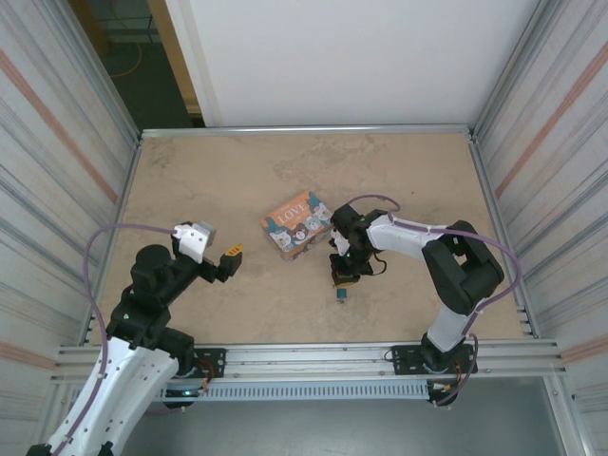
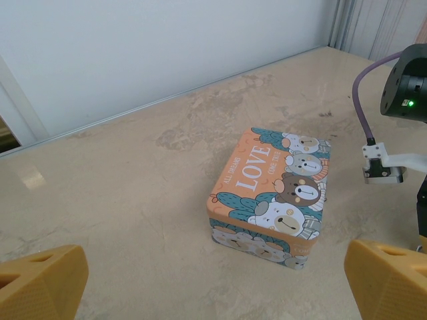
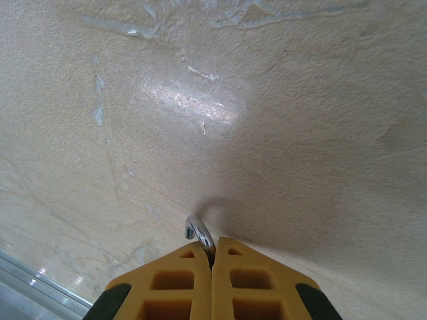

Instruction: Unlock a padlock with a key

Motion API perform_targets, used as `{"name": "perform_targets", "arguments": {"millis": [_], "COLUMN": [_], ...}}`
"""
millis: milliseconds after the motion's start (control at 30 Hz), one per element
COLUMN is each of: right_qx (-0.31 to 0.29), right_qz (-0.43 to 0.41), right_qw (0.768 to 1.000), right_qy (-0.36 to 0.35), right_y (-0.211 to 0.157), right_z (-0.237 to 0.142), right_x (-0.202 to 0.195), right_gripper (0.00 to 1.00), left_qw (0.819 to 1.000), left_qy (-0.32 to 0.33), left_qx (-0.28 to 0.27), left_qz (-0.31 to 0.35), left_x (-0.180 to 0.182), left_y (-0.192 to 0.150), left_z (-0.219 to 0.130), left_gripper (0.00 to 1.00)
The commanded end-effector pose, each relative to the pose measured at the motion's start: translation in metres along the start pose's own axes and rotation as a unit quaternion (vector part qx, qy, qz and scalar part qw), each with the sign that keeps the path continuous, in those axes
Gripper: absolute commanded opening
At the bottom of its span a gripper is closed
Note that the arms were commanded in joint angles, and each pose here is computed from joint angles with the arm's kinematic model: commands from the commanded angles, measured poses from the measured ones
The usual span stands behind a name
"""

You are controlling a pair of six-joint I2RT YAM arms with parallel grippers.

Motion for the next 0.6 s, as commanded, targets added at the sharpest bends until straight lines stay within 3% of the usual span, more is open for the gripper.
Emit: {"name": "perform_targets", "arguments": {"millis": [0, 567], "right_qx": [-0.003, -0.017], "right_qz": [-0.005, -0.009], "right_qw": [1.000, 0.999], "right_qy": [-0.023, -0.029], "right_y": [0.0038, 0.0048], "right_z": [0.0060, -0.0019], "right_x": [-0.0054, -0.0049], "right_gripper": [0.04, 0.28], "left_qw": [1.000, 1.000], "left_qy": [-0.003, -0.003], "left_qx": [-0.004, -0.002], "left_qz": [-0.005, -0.005], "left_x": [-0.0003, -0.0003], "left_y": [0.0001, -0.0002], "left_z": [0.0016, 0.0014], "left_gripper": [0.99, 0.99]}}
Point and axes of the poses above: each hand's point on the last joint's axis, 136 mm out from that joint toward the fingers, its own z axis out along the fingers, its own x axis along the line the jaws close on, y = z × x, the point moved 1 cm from there along -z, back along the fingers
